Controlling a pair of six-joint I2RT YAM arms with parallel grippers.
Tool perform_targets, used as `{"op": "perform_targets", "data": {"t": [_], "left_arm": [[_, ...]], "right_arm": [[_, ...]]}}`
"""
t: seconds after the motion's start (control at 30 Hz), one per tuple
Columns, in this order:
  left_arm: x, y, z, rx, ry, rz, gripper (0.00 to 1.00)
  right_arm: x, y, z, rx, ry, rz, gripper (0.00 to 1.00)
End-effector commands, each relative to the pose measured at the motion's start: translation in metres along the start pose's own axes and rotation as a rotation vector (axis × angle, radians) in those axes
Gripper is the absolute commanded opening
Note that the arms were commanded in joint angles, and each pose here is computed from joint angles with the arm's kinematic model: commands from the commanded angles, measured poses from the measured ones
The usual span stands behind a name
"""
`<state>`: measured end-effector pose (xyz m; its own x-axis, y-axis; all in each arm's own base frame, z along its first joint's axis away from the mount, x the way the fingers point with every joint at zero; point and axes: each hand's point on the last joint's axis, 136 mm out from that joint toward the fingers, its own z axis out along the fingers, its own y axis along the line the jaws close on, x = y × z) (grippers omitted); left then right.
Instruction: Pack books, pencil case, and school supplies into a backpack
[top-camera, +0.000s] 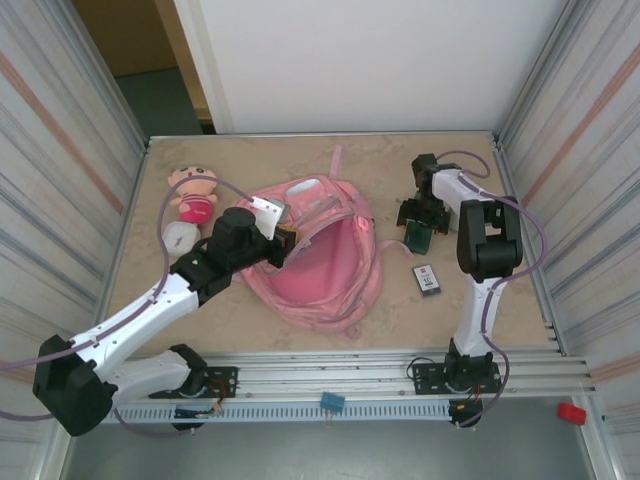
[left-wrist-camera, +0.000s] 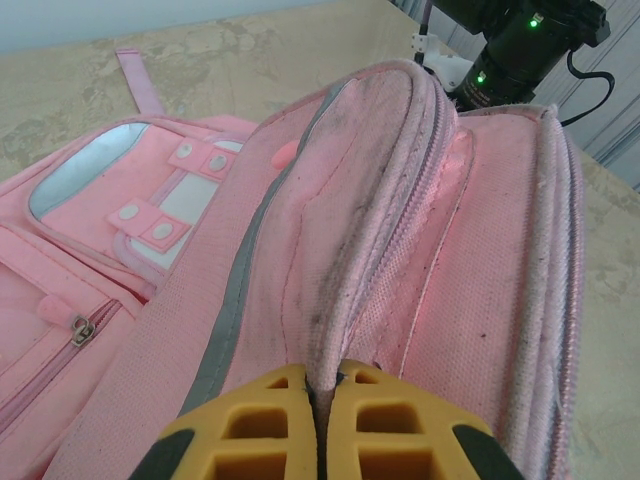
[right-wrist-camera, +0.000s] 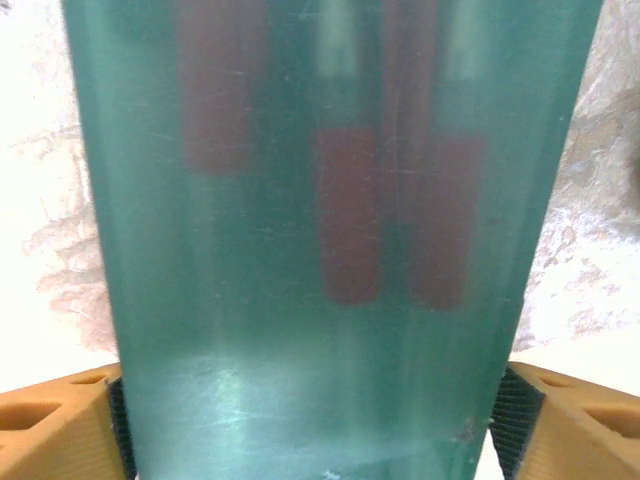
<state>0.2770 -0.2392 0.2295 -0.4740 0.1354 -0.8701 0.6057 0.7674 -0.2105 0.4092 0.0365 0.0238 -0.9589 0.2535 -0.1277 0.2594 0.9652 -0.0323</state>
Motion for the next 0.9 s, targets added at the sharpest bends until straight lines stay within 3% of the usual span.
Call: {"op": "perform_targets", "data": {"t": [0.0,0.13,0.27,0.43,0.67,0.87], "left_arm": [[-0.040,0.000,-0.007,-0.001,-0.125,-0.002,0.00],[-0.041,0.000,-0.006,-0.001,-0.123,-0.002,0.00],[-0.046,-0.001,-0.008,0.002,-0.133,-0.001,0.00],[-0.053,-0.005,-0.011,0.016,-0.152,-0.004,0.00],[-0.072,-0.014,-0.014,0.071,-0.210,-0.028,0.00],[-0.079,-0.016,-0.015,0.081,-0.233,-0.050,0.00]], "right_arm": [[0.008,0.000,0.012,-0.016,0.032,-0.014,0.77],[0.006,0.003,0.003,-0.050,0.002,-0.009,0.64],[0.004,0.003,-0.025,-0.078,-0.049,-0.006,0.63],[0.020,0.007,-0.093,-0.182,-0.149,-0.010,0.63],[0.118,0.049,-0.165,-0.544,-0.101,-0.006,0.64],[0.199,0.092,-0.190,-0.723,-0.015,-0.020,0.62]]}}
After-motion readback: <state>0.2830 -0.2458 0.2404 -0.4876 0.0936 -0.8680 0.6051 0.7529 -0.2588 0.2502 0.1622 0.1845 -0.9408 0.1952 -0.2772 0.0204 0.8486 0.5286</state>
